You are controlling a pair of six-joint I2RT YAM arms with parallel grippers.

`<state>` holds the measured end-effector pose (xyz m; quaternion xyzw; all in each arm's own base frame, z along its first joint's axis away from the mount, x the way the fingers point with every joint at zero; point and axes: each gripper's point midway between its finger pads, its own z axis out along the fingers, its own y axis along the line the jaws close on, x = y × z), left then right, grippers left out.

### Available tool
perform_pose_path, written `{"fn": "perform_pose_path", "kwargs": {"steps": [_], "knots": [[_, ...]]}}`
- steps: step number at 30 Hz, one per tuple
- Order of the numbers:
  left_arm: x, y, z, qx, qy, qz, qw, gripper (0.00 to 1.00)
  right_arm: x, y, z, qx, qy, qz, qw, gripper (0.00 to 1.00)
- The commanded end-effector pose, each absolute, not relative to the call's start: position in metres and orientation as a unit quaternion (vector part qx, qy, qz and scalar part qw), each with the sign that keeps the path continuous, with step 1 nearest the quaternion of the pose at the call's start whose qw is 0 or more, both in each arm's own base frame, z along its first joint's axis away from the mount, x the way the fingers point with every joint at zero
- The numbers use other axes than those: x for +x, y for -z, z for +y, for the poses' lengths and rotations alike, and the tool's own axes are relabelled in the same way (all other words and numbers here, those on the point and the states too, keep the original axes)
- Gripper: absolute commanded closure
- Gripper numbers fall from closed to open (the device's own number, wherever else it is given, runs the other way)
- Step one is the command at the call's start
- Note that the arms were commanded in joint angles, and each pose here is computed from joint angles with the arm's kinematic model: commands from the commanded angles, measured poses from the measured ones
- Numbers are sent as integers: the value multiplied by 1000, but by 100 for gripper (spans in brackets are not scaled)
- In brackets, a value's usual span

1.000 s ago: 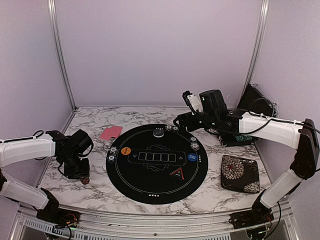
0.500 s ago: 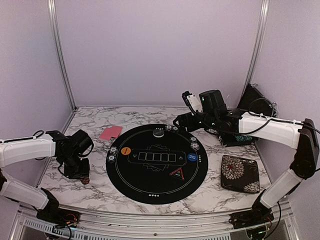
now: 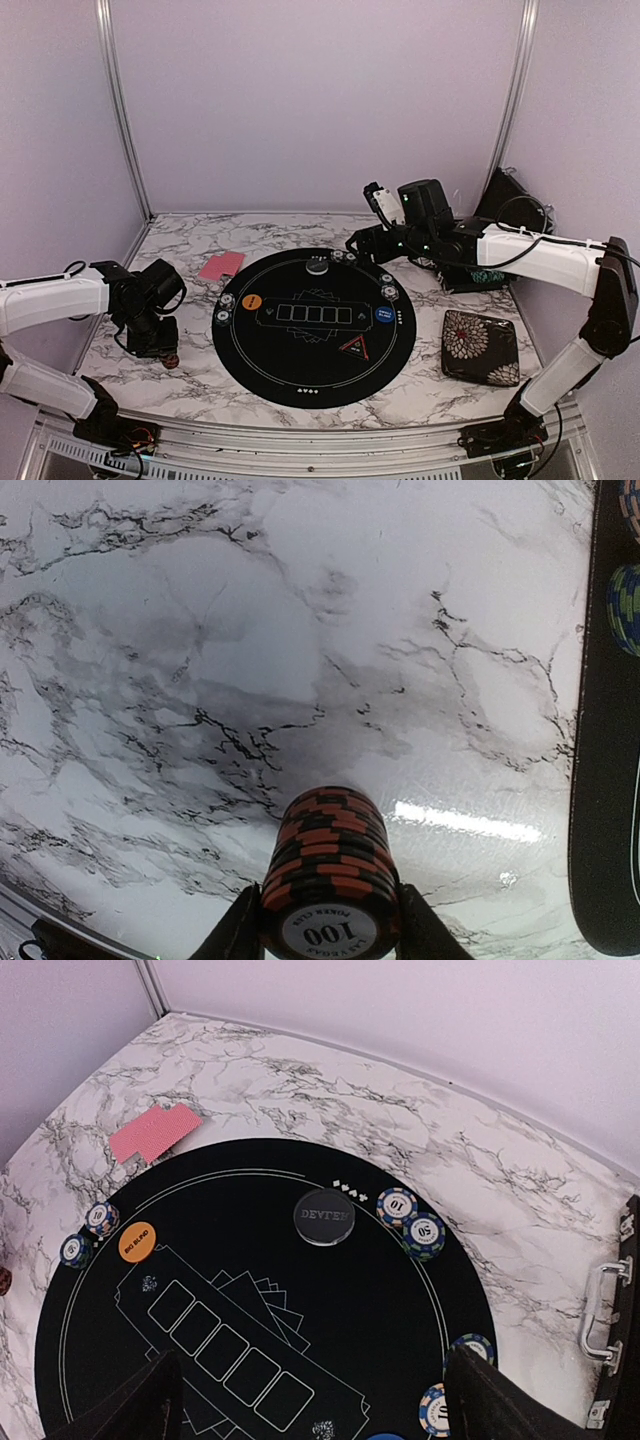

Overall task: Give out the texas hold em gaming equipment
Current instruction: Pick up the pile of poker chips from the pile of poker chips.

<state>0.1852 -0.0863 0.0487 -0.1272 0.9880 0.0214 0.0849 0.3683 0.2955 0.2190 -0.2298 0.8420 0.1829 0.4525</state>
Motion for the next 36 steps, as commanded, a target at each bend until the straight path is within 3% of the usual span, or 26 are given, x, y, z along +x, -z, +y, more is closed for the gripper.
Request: {"fn": "perform_pose_path", "kwargs": {"steps": [1, 36], "knots": [[179, -51, -81, -126, -31, 988, 83, 58, 373, -238, 303, -233, -191, 832, 466, 12], [190, -65, -91, -109, -22, 990, 91, 59, 373, -236, 304, -233, -191, 834, 462, 13]]}}
